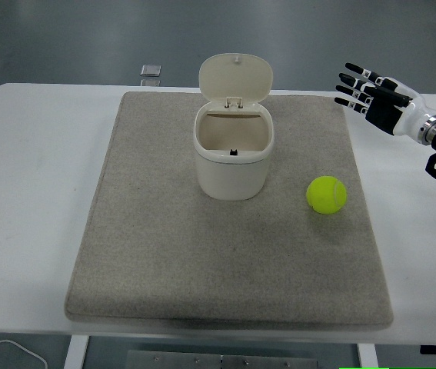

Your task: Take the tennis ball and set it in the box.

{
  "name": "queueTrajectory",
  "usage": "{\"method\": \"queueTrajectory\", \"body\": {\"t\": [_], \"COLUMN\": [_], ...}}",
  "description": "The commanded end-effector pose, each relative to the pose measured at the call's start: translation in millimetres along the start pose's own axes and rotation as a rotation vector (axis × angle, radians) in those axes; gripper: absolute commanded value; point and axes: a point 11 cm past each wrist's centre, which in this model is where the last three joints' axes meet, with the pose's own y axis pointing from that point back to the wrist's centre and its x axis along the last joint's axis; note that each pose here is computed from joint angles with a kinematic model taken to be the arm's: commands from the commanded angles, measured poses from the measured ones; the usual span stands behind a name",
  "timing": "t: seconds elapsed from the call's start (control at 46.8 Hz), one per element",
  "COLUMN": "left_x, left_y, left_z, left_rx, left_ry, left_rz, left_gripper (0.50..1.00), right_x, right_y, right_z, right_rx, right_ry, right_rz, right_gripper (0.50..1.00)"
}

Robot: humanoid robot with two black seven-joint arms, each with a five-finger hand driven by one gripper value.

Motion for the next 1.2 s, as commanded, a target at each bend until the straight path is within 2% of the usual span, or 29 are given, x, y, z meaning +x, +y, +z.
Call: {"method": "queueTrajectory", "body": {"t": [0.0,0.235,0.47,0.577,0.833,0.94,1.175], "left_x": [0.1,-0.9,-1.4,-1.8,-1.3,-1.3,-1.3], "left_y": [0.2,1.3,-0.9,-0.7,-0.7,-0.7,-0.7], "left_z": [-0.8,-5.3,3.5,2.7,2.7,2.7,2.7], "left_rx": [0.001,0.009,-0.006,-0.005,-0.005,-0.005,-0.005], "left_ry": [0.001,0.003,0.0,0.001,0.0,0.0,0.0], "left_rz": [0.001,-0.004,-0.005,-0.006,-0.005,-0.005,-0.005], "left_gripper": [0.992,0.99,0.992,0.99,0.992,0.992,0.992], "right_x": [-0.3,-0.7,-1.4,3.2,9.6,11.7,6.1], "right_y": [-0.2,-0.9,-1.0,1.3,7.1,9.1,9.7], "right_z": [-1.2,-0.1,-1.8,-2.2,10.4,9.1,6.3], "right_rx": [0.003,0.002,0.007,0.007,-0.017,-0.016,-0.012], "right_ry": [-0.002,0.001,-0.006,-0.006,0.008,0.012,0.013], "right_rz": [-0.001,0.004,0.002,0.016,0.011,0.009,-0.048], "right_gripper": [0.934,0.934,0.934,0.934,0.934,0.934,0.932]}}
